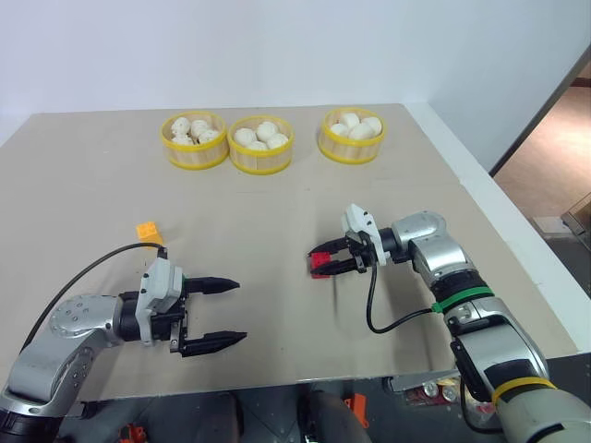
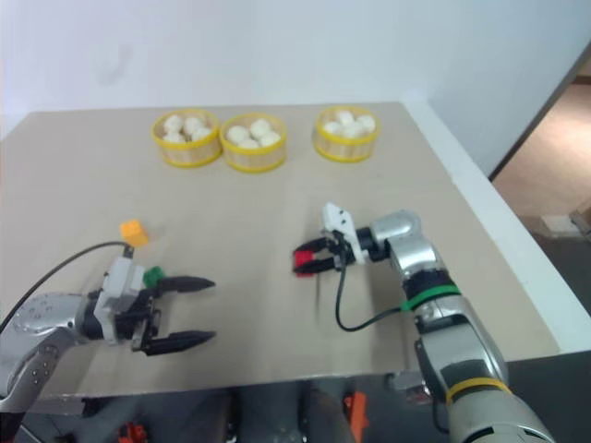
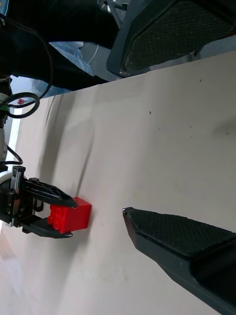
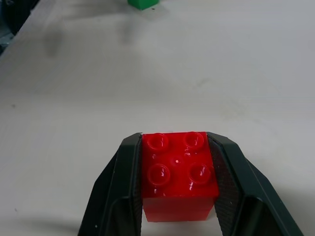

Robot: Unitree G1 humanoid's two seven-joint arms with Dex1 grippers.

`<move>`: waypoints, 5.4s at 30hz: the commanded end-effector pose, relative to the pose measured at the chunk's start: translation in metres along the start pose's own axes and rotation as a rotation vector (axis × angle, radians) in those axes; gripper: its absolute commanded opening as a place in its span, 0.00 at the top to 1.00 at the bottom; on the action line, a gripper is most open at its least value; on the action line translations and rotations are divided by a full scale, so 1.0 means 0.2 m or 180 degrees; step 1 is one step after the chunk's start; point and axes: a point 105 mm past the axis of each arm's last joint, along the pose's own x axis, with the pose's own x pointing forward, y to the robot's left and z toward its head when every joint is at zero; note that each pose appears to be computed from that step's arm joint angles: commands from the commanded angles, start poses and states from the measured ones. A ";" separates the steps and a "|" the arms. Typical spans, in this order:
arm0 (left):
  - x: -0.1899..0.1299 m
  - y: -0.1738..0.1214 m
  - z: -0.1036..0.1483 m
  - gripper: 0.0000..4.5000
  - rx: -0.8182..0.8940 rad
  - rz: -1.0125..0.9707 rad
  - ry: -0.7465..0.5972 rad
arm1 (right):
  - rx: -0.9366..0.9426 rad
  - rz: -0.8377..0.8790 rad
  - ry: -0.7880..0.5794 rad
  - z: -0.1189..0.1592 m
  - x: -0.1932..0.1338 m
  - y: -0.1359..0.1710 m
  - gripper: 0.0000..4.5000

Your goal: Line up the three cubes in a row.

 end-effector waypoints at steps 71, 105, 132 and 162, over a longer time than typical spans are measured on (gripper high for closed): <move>0.25 0.36 0.09 0.70 0.0529 0.0485 0.0192 | -0.0097 -0.0622 -0.1253 0.54 -0.19 0.21 0.00; 0.55 0.38 -0.06 0.70 0.0666 0.0064 0.0502 | -0.0243 -0.0932 -0.1005 0.45 -0.18 0.19 0.00; 0.22 0.44 0.23 0.00 0.0708 0.0616 0.0417 | -0.0199 -0.0871 -0.1001 0.44 -0.19 0.19 0.00; -0.62 0.75 0.07 0.00 0.0251 0.2562 0.0110 | -0.0191 -0.0752 -0.0861 0.40 -0.18 0.16 0.00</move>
